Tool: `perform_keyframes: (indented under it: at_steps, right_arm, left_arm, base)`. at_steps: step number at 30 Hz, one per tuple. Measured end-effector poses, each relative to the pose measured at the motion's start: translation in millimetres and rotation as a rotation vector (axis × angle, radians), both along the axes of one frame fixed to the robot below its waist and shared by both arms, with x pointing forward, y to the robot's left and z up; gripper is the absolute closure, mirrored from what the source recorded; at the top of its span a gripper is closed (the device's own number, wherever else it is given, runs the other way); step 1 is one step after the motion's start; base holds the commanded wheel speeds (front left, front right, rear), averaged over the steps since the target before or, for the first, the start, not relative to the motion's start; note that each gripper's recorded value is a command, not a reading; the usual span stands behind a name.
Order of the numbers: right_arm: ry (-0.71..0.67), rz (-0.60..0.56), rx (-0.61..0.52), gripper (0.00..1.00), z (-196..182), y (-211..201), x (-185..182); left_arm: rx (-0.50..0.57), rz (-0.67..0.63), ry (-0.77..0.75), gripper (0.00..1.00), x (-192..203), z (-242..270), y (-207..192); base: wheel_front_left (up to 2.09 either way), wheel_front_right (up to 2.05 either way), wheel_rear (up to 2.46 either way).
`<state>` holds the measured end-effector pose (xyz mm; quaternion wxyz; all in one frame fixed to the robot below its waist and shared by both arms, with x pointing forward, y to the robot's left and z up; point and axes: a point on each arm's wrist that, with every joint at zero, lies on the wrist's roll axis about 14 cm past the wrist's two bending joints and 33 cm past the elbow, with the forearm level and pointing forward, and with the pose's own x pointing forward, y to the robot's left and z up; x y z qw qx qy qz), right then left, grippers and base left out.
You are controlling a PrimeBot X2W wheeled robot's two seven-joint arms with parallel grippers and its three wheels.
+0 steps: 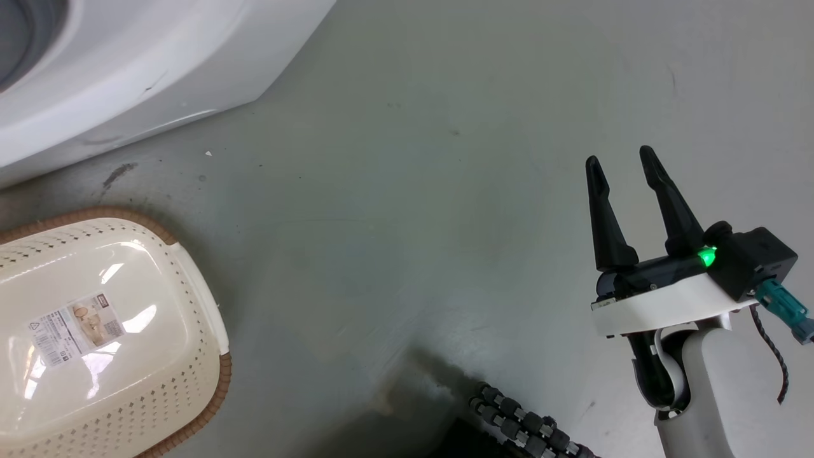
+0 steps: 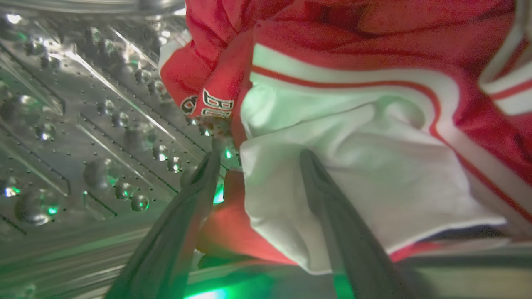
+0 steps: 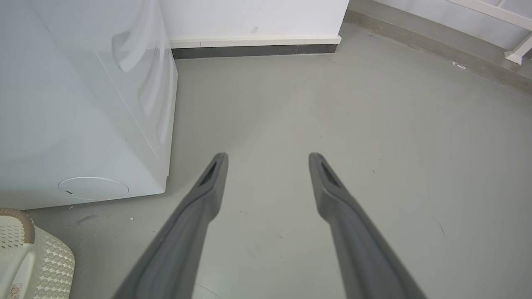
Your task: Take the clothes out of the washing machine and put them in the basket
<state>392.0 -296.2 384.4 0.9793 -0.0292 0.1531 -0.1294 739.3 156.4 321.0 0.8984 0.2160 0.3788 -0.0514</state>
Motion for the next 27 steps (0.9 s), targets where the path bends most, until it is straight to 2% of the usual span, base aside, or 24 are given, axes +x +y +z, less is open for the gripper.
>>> perform_keyframes:
  at_steps: [3,4,5,6,10,18,27]
  right_arm:
    - [0.004,-0.006,-0.001,0.0,-1.1,-1.8,-0.7]
    - [0.005,-0.008,0.0,0.0,-1.3,-2.1,-0.9]
    - [0.004,-0.01,0.002,0.0,-1.3,-2.4,-1.0]
    - [0.003,-0.011,0.003,0.0,-1.2,-2.7,-1.1]
    - [-0.004,-0.016,0.002,0.0,2.3,-4.0,-1.9]
    - [-0.045,-0.024,-0.009,0.0,17.8,-8.2,-2.7]
    - [-0.123,-0.03,-0.027,0.0,46.2,-10.6,-8.0]
  left_arm:
    - [-0.003,0.031,0.043,0.0,-6.7,-7.9,0.8]
    - [-0.004,0.043,0.053,0.43,-9.3,-10.0,1.3]
    - [-0.007,0.05,0.061,0.91,-11.4,-11.4,1.2]
    - [-0.01,0.055,0.058,1.0,-12.3,-10.7,0.8]
    - [-0.01,0.056,0.01,1.0,-12.9,-3.2,-1.3]
    - [-0.053,0.046,-0.23,1.0,-3.8,37.0,-0.4]
    - [-0.194,0.025,-0.457,1.0,-13.9,81.0,-11.7]
  base:
    - [0.0,0.0,0.0]
    - [0.0,0.0,0.0]
    - [0.0,0.0,0.0]
    - [0.0,0.0,0.0]
    - [0.0,0.0,0.0]
    - [0.0,0.0,0.0]
    - [0.0,0.0,0.0]
